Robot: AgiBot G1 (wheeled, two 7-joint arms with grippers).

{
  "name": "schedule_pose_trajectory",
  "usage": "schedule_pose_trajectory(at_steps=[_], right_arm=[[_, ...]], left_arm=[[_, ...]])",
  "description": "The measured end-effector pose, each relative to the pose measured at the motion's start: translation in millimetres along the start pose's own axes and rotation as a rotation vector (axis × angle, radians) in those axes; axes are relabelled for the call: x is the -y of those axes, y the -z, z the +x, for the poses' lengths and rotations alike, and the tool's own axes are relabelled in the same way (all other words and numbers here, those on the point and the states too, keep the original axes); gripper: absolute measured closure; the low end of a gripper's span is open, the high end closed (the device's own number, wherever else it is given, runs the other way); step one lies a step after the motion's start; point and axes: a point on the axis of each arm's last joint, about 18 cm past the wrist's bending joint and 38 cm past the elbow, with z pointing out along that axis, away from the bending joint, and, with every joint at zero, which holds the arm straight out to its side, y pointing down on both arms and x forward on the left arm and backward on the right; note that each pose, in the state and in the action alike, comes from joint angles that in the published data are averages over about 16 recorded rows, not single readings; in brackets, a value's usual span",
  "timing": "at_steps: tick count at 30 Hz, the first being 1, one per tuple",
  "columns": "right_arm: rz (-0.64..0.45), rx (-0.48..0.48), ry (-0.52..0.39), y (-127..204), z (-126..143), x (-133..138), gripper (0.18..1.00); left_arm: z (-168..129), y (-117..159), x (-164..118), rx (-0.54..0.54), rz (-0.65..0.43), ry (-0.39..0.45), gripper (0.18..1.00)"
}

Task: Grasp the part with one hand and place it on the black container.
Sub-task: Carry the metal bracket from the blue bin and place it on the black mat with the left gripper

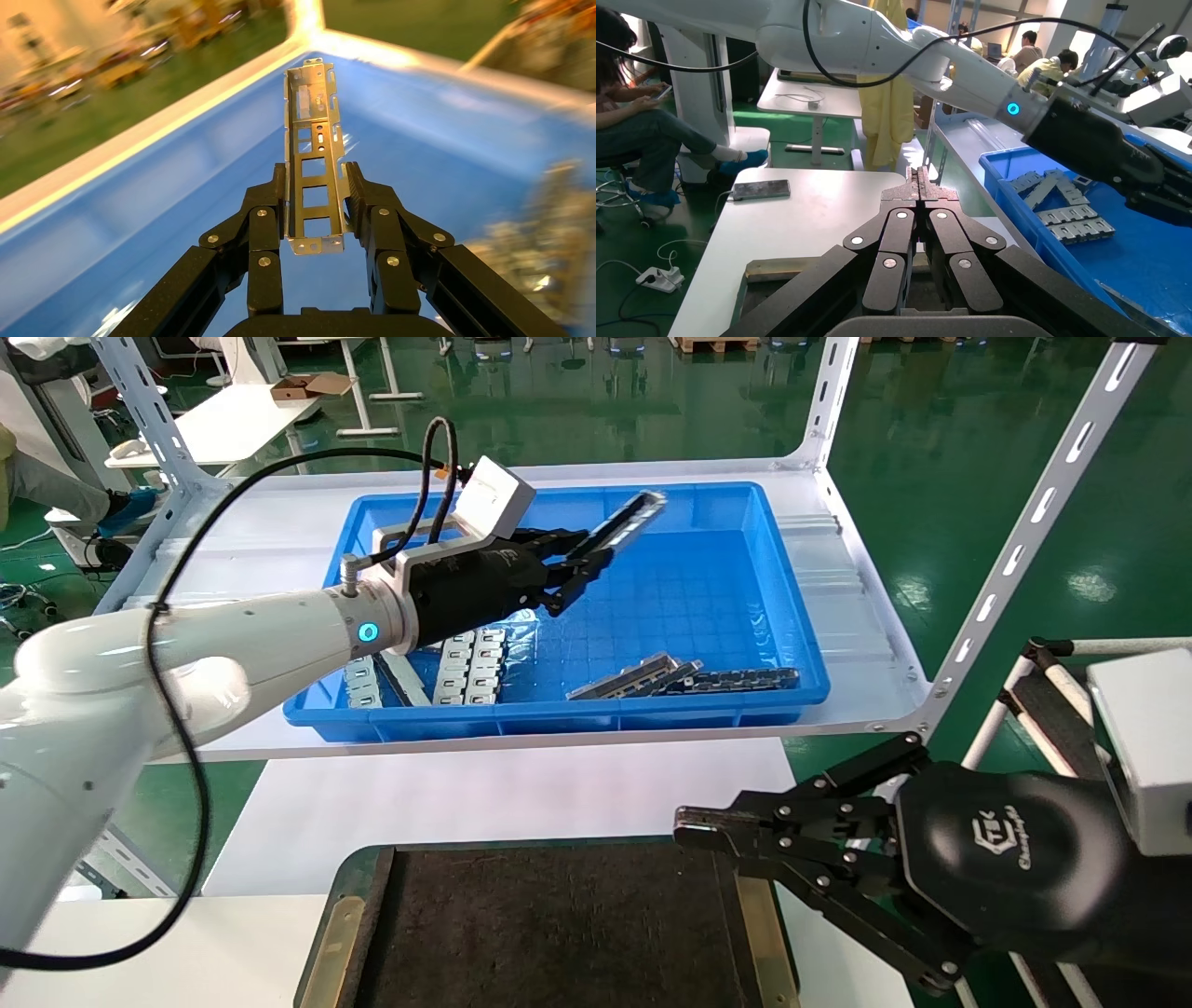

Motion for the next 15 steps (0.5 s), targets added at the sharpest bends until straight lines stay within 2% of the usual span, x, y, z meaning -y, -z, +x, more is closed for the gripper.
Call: schedule_pose_trajectory(at_steps=[7, 15], right_arm=[[0.000, 0.000, 0.000, 0.0, 0.0, 0.0, 0.988], [0.000, 0.000, 0.000, 0.0, 0.0, 0.0, 0.988]], left_arm=[[16.4, 30.6, 1.8, -0.166, 0.077, 0.010, 0.824], [37.6, 66.4, -14.3, -0.305, 0.129, 0.048, 0.824]])
